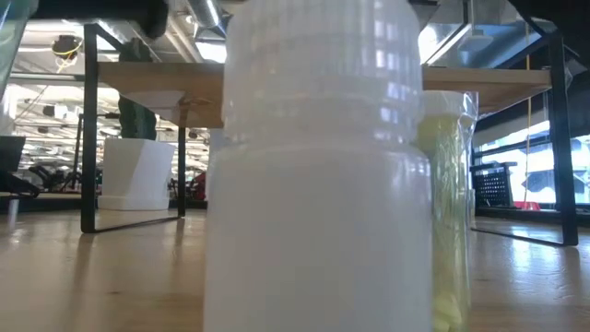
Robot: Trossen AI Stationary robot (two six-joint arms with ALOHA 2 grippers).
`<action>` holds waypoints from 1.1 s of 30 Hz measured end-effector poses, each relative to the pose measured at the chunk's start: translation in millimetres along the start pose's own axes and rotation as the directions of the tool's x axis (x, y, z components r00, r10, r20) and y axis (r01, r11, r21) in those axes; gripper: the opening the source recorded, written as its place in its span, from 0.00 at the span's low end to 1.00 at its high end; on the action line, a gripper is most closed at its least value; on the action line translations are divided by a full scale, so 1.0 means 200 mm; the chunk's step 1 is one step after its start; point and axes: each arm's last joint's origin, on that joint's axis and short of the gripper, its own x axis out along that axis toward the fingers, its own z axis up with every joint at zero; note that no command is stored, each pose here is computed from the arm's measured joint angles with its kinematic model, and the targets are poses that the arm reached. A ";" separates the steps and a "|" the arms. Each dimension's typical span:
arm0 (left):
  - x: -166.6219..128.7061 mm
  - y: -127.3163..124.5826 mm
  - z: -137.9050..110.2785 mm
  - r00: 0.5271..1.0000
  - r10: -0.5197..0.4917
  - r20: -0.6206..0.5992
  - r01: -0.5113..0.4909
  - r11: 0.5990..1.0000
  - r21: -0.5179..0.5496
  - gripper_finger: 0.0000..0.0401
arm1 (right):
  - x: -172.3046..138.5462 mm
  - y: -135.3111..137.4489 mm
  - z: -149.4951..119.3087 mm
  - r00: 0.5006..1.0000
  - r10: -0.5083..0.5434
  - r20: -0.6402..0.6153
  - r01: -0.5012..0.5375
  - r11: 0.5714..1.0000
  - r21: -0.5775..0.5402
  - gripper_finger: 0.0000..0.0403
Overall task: Pick and place medicine bottles onto shelf by color
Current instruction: Put the top blue pill bottle on the shelf aligned with the other blue pill bottle
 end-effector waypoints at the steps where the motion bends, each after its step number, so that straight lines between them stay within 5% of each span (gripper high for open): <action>1: 0.00 0.00 0.00 1.000 0.000 0.000 0.000 1.000 0.000 0.53 | -0.03 0.00 0.02 1.000 0.000 0.002 0.000 1.000 0.009 0.30; 11: 0.00 0.00 0.00 1.000 0.000 0.000 0.000 1.000 0.001 0.53 | -0.39 0.01 0.18 0.998 -0.014 0.068 0.012 0.999 0.030 0.30; 20: 0.01 -0.02 0.03 0.994 -0.054 0.093 0.052 0.998 0.024 0.53 | -0.74 0.02 0.23 0.990 -0.141 0.012 0.140 0.988 0.066 0.30; 28: 0.07 -0.07 0.12 0.974 -0.083 0.211 0.054 0.989 0.136 0.53 | -0.85 -0.01 0.20 0.986 -0.151 -0.077 0.160 0.978 0.132 0.30; 33: 0.13 -0.10 0.19 0.971 -0.055 0.233 0.013 0.984 0.179 0.53 | -0.89 -0.03 0.16 0.948 -0.273 -0.162 0.293 0.948 0.121 0.30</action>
